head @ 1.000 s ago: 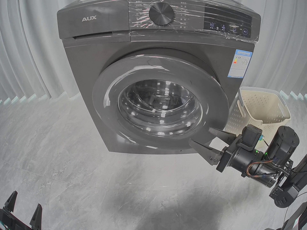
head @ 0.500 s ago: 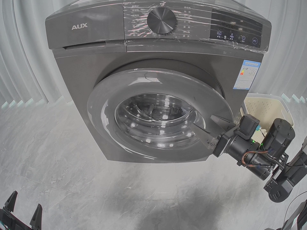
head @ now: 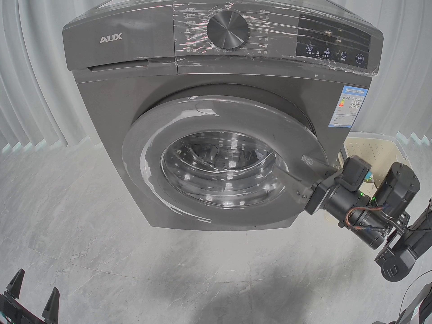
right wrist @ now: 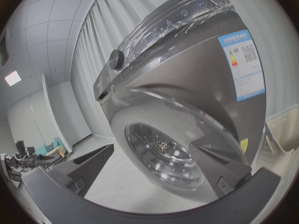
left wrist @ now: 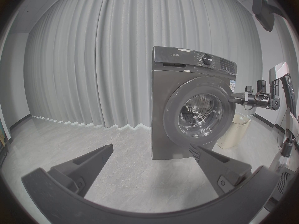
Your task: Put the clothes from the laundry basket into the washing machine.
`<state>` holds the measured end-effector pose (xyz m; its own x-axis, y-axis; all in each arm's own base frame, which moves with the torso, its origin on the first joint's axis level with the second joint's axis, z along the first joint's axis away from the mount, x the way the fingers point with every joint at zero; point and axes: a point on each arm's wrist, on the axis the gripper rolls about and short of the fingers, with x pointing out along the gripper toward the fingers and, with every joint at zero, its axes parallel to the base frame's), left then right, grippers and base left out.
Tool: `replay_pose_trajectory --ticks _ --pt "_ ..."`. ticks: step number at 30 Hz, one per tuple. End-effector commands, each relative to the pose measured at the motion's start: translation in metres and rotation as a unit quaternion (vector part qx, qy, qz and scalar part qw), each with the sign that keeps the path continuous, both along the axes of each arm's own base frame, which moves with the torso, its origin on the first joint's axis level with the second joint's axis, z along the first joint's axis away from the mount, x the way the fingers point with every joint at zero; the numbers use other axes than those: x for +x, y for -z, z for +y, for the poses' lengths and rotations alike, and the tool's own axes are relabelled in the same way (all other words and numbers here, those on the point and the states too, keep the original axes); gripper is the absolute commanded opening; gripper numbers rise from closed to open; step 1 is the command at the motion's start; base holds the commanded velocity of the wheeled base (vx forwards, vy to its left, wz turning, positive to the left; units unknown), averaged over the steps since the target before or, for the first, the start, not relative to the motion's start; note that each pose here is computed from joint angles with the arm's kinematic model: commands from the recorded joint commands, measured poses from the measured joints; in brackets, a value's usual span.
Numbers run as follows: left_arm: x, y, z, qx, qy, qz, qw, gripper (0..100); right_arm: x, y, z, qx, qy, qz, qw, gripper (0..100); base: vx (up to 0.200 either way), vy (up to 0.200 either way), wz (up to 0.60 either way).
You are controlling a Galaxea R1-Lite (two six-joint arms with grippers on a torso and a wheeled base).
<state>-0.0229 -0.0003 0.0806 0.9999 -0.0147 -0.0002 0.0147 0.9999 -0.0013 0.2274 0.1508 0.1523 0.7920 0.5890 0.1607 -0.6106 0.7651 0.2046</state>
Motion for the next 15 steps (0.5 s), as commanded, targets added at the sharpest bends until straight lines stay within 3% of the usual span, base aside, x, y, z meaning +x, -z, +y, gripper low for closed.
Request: replay_pose_trajectory --ticks 1,6,15 --pt "0.000 0.005 0.000 0.000 0.000 0.001 1.0000 100 0.006 -0.007 -0.003 0.009 0.012 -0.013 0.9998 100 0.000 0.000 0.00" --pt "0.000 0.005 0.000 0.000 0.000 0.001 1.0000 100 0.004 -0.008 -0.003 0.010 0.009 -0.013 0.9998 100 0.000 0.000 0.00" --pt "0.000 0.005 0.000 -0.001 0.001 0.001 1.0000 100 -0.040 0.016 0.000 -0.031 -0.049 0.036 0.9977 100 0.000 0.000 0.00"
